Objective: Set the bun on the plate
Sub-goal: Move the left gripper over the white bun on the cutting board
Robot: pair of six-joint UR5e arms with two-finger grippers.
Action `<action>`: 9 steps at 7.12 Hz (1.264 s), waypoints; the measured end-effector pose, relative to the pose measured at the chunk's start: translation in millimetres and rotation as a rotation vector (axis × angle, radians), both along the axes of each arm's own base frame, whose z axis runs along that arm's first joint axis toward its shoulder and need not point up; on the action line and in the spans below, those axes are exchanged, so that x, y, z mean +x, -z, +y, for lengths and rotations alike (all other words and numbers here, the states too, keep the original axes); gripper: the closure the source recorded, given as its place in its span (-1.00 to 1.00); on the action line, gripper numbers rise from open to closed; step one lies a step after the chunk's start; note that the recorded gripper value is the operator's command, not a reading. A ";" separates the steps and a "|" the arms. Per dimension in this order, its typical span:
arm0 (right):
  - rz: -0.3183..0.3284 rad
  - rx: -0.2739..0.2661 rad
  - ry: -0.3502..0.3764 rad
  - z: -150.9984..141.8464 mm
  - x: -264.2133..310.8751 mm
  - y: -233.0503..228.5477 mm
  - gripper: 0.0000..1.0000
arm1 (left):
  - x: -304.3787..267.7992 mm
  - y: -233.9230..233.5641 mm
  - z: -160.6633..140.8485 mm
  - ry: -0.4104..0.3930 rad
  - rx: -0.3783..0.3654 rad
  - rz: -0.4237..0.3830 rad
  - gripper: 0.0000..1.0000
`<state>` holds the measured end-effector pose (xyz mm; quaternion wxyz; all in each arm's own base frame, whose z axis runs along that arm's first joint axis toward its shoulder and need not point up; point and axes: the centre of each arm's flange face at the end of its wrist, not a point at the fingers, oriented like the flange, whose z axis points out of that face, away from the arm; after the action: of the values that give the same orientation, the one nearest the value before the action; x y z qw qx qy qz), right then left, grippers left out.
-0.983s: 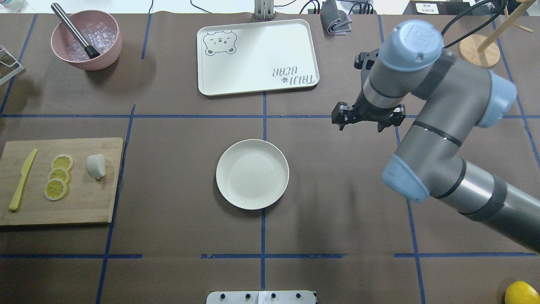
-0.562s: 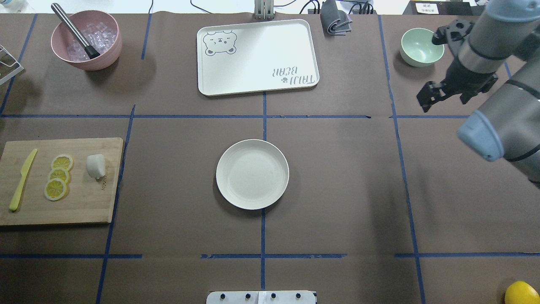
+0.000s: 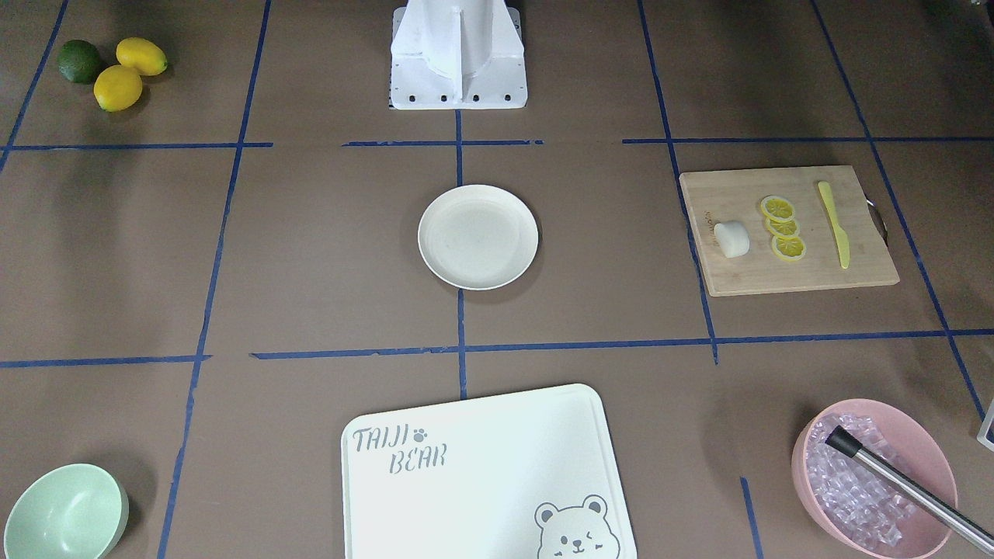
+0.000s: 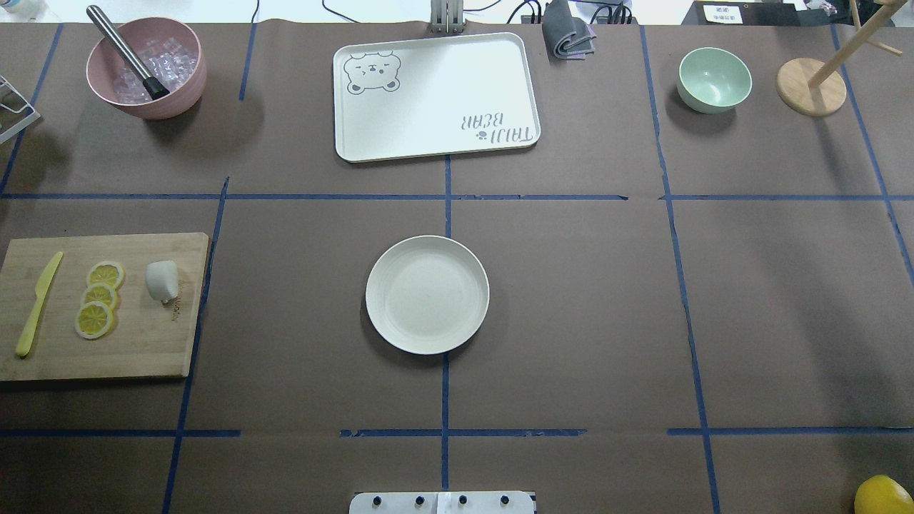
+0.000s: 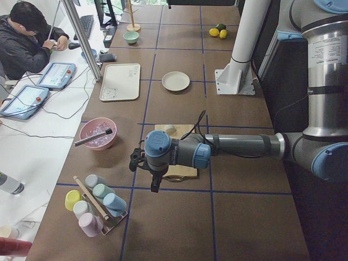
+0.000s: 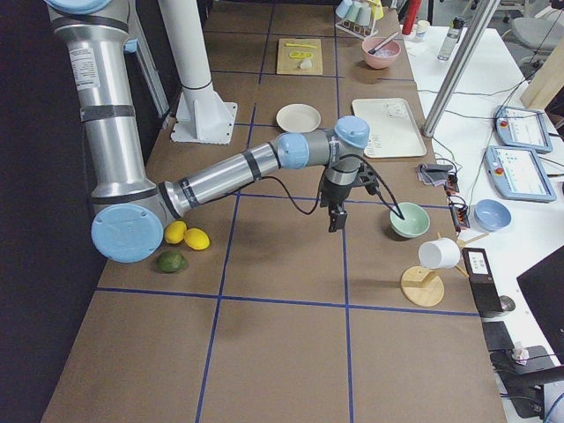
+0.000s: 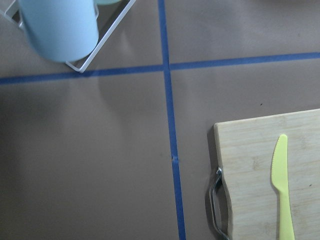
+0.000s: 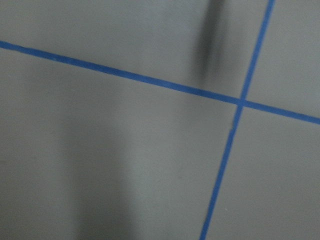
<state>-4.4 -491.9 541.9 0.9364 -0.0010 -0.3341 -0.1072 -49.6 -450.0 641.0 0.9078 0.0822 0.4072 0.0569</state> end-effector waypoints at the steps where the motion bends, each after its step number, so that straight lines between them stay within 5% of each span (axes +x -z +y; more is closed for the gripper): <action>1: -0.008 -0.058 -0.051 24.5 35.9 -34.4 -1.00 | 0.0 2.2 -2.1 0.000 0.039 0.000 -1.00; 3: -0.014 -0.108 -0.113 64.0 70.2 -84.4 -1.00 | -0.2 -4.8 -2.5 -0.005 0.077 -0.003 -1.00; 5: -0.012 -0.064 -0.127 73.3 75.5 -108.0 -1.00 | 1.7 -8.6 -3.6 -0.003 0.121 0.004 -1.00; 9: -0.013 -0.039 -0.132 70.4 76.1 -108.0 -1.00 | 92.2 40.5 -9.7 0.100 -0.043 0.103 -1.00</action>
<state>71.8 -421.5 650.0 0.9391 0.0036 -0.3413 -0.0387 42.5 -459.7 600.6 0.8890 0.0857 0.4499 -0.0016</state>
